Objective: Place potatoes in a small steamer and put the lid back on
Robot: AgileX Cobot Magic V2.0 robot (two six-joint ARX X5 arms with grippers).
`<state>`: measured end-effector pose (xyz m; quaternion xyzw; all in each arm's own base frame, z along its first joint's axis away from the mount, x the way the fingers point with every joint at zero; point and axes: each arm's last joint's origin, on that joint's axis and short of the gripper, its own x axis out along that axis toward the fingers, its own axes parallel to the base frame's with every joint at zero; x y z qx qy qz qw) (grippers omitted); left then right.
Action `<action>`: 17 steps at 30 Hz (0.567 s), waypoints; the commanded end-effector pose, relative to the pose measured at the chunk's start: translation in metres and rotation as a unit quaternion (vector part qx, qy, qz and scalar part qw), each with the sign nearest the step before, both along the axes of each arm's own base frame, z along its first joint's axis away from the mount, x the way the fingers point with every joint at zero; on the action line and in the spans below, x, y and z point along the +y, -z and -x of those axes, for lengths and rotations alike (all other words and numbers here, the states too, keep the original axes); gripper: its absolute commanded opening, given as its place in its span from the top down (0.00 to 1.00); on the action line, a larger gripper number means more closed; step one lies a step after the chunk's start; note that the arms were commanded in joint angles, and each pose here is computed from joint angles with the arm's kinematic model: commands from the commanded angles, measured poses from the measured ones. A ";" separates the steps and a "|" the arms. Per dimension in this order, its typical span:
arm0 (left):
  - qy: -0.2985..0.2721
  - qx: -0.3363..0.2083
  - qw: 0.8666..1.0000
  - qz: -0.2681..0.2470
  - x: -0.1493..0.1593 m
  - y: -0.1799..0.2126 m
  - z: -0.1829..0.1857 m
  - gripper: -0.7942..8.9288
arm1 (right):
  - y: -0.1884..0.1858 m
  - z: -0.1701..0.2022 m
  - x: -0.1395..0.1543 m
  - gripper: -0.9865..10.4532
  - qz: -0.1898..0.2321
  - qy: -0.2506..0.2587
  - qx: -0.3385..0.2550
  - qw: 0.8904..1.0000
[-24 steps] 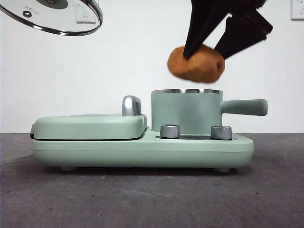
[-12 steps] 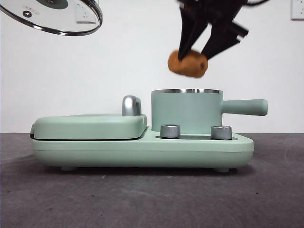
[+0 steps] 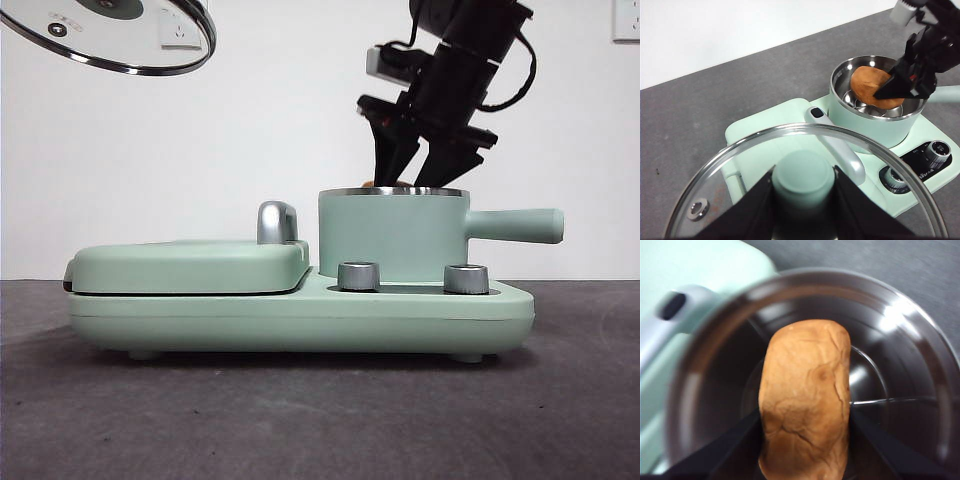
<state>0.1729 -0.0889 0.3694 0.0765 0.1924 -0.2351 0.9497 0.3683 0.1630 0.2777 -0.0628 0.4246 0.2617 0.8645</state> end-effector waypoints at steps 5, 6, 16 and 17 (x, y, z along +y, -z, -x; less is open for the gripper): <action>0.000 -0.017 1.000 0.009 -0.001 -0.007 -0.001 0.91 | 0.006 -0.008 0.005 0.61 0.014 -0.014 -0.007 1.000; 0.000 -0.017 1.000 0.009 -0.001 -0.007 -0.001 0.91 | 0.006 -0.008 0.005 0.59 0.013 -0.014 -0.007 1.000; -0.003 -0.009 1.000 0.011 -0.002 -0.005 -0.002 0.91 | -0.086 0.070 -0.034 0.64 -0.055 0.001 -0.110 0.992; -0.003 -0.006 1.000 0.012 -0.002 -0.005 -0.003 0.91 | -0.081 0.083 -0.043 0.64 -0.059 0.006 -0.121 0.991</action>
